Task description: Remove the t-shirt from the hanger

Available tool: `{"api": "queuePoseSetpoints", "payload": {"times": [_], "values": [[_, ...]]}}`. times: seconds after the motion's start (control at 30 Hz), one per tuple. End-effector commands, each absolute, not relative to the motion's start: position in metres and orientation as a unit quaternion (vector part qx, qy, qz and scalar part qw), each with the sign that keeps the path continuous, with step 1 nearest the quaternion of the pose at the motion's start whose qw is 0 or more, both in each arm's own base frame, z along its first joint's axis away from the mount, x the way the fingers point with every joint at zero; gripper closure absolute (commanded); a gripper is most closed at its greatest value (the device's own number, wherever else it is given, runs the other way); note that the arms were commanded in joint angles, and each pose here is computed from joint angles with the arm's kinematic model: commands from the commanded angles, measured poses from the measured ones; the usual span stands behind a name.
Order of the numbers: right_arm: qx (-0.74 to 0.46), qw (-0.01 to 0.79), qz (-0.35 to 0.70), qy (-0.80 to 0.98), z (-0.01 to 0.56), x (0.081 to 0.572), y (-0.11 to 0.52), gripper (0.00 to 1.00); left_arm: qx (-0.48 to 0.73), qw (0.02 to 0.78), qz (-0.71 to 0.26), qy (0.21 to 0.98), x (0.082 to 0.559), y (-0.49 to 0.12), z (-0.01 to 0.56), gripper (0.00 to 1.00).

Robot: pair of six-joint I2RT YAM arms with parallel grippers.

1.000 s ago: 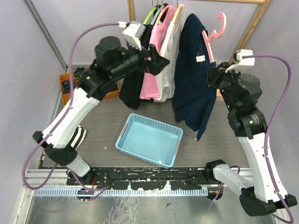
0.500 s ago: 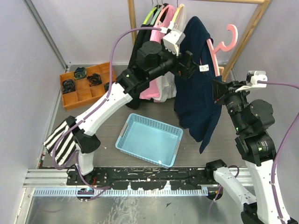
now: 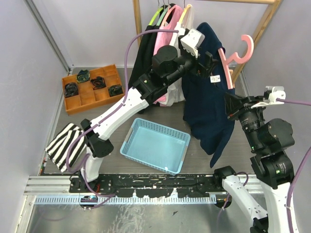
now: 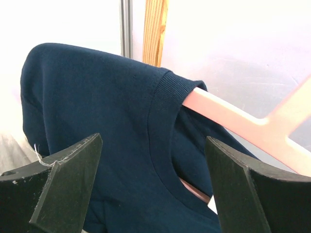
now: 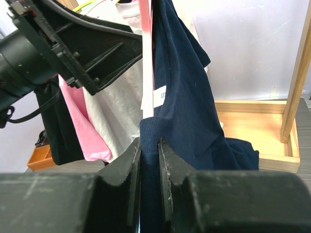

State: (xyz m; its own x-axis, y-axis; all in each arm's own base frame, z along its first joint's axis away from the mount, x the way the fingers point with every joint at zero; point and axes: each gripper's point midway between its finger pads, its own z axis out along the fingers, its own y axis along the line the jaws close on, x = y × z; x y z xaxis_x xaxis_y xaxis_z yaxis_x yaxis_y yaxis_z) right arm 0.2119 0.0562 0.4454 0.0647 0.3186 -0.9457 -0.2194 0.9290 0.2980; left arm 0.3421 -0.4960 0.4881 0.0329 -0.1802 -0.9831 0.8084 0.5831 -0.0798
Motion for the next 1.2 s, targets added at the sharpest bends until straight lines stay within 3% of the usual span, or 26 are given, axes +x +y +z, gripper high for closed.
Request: {"api": "queuePoseSetpoints", "payload": {"times": [0.0,0.17,0.53,0.57,0.87,1.0,1.03,1.07,1.13,1.17], "values": [[0.032,0.761,0.214,0.611,0.479,0.195,0.058,0.99,0.253,0.698,-0.363,0.563,0.346,-0.503,0.501,0.09],[0.028,0.757,0.224,0.612,0.476,0.189,0.061,0.99,0.248,0.706,-0.360,0.557,0.346,-0.508,0.499,0.26],[0.033,0.754,0.207,0.622,0.469,0.187,0.055,0.99,0.249,0.704,-0.372,0.552,0.335,-0.512,0.499,0.99],[0.033,0.754,0.206,0.622,0.469,0.187,0.055,0.99,0.254,0.701,-0.376,0.550,0.331,-0.513,0.500,1.00],[0.039,0.759,0.191,0.621,0.471,0.206,0.053,0.99,0.362,0.639,-0.422,0.532,0.258,-0.522,0.491,1.00],[0.040,0.758,0.186,0.624,0.467,0.213,0.053,0.99,0.373,0.624,-0.426,0.539,0.243,-0.515,0.486,1.00],[0.039,0.757,0.187,0.625,0.465,0.213,0.054,0.99,0.371,0.623,-0.422,0.544,0.244,-0.513,0.484,0.96],[0.039,0.756,0.187,0.626,0.464,0.214,0.054,1.00,0.365,0.625,-0.416,0.550,0.247,-0.510,0.484,0.80],[0.037,0.755,0.185,0.628,0.462,0.215,0.055,1.00,0.354,0.634,-0.401,0.558,0.252,-0.503,0.487,0.27],[0.036,0.755,0.185,0.629,0.462,0.215,0.055,0.99,0.350,0.639,-0.395,0.560,0.254,-0.500,0.488,0.16]]}}
